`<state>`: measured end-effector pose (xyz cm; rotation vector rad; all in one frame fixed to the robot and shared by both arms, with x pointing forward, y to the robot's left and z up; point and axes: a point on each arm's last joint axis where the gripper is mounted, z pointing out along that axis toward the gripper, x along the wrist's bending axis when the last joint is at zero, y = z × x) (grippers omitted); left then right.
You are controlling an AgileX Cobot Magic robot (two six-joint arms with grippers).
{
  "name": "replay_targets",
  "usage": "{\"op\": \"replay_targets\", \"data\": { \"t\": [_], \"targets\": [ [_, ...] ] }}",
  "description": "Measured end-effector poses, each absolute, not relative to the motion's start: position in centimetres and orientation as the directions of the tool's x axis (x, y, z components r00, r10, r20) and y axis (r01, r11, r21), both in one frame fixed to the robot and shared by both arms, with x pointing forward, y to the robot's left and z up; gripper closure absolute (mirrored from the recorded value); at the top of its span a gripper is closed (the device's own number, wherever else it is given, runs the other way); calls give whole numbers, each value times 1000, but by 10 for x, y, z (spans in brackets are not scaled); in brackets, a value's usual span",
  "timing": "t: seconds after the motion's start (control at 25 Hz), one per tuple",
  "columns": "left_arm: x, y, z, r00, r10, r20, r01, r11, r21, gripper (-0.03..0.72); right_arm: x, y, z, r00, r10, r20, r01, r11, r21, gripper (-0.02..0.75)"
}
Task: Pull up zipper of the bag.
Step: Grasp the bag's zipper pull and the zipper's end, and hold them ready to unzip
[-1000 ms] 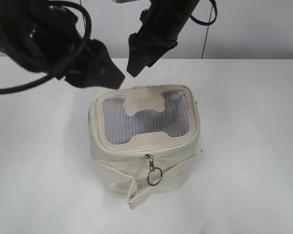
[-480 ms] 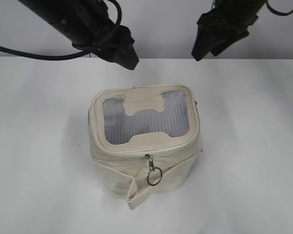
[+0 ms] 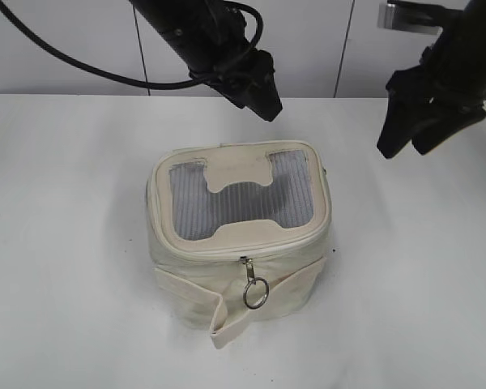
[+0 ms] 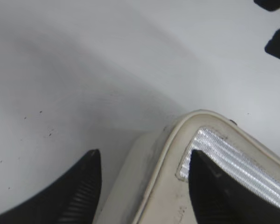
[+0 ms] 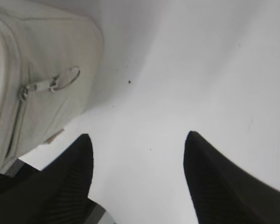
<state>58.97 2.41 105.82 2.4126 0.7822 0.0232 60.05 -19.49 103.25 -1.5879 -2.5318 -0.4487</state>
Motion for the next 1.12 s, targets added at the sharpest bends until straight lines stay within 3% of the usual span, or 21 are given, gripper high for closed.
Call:
{"op": "replay_targets", "data": {
  "t": [0.2, 0.4, 0.72, 1.12],
  "targets": [
    [601, 10, 1042, 848, 485, -214, 519, -678, 520, 232, 577, -201, 1014, -379, 884, 273, 925, 371, 82, 258],
    [602, 2, 1026, 840, 452, -301, 543, -695, 471, 232, 559, -202, 1015, -352, 884, 309, 935, 347, 72, 258],
    [610, -6, 1011, 843, 434, -317, 537, -700, 471, 232, 520, -205, 1042, -348, 868, 355, 938, 320, 136, 258],
    [611, -12, 999, 828, 406, -387, 551, -715, 431, 235, 519, -205, 1050, -353, 868, 349, 934, 301, 194, 258]
  ]
}}
